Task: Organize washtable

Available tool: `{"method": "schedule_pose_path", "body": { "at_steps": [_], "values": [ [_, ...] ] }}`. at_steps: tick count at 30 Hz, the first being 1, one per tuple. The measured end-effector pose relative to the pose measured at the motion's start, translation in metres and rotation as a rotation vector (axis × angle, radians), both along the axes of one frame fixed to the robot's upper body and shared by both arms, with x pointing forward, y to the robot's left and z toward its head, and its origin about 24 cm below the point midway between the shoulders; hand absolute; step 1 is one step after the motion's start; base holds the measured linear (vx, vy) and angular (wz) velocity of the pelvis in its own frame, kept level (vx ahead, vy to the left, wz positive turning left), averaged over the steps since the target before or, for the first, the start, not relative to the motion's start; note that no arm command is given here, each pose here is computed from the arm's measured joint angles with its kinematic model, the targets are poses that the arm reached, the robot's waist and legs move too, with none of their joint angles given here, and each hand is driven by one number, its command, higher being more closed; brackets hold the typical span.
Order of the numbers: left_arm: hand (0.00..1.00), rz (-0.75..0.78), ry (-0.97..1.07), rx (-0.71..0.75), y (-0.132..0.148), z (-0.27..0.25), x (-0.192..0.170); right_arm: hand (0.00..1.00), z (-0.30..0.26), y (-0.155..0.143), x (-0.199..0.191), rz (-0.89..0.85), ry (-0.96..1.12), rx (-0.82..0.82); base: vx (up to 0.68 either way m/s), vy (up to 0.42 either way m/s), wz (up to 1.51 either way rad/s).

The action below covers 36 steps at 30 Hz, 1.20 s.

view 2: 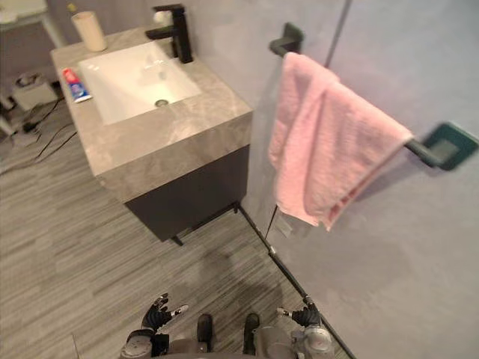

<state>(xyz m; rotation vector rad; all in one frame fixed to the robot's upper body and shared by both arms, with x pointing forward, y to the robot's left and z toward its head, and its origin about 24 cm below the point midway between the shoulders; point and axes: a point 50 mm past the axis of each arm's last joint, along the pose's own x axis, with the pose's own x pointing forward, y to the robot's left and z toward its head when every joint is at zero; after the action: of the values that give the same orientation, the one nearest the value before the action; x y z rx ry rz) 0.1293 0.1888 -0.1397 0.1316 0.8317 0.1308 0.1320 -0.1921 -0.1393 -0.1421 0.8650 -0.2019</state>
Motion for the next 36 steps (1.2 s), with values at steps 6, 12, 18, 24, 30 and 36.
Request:
{"method": "schedule_pose_path", "body": {
  "at_steps": [6, 12, 18, 24, 30, 36],
  "values": [
    [0.0, 0.061, -0.128, -0.057, -0.014, 0.015, 0.023, 0.0, 0.002, -0.007, -0.002, -0.081, -0.022, -0.001, 0.12, 0.047, 1.16],
    [0.0, 0.079, -0.177, -0.047, -0.006, 0.023, 0.038, 0.0, 0.012, -0.013, 0.022, -0.101, -0.088, -0.017, 0.05, 0.101, 1.43],
    [0.0, 0.088, -0.112, -0.048, -0.004, 0.013, 0.026, 0.0, 0.005, -0.03, 0.008, -0.142, -0.022, -0.037, 0.12, 0.356, 0.64],
    [0.0, 0.082, -0.117, 0.007, 0.015, 0.017, 0.024, 0.0, 0.006, -0.003, 0.02, -0.083, -0.05, 0.036, 0.21, 0.489, 0.2],
    [0.0, 0.111, -0.113, 0.048, 0.034, 0.019, 0.023, 0.0, 0.01, 0.005, 0.028, -0.042, -0.087, 0.049, 0.31, 0.24, 0.13],
    [0.0, 0.076, -0.105, 0.014, 0.02, 0.016, 0.025, 0.0, 0.013, 0.001, 0.025, -0.066, -0.121, 0.053, 0.43, 0.094, 0.45]
  ]
}}
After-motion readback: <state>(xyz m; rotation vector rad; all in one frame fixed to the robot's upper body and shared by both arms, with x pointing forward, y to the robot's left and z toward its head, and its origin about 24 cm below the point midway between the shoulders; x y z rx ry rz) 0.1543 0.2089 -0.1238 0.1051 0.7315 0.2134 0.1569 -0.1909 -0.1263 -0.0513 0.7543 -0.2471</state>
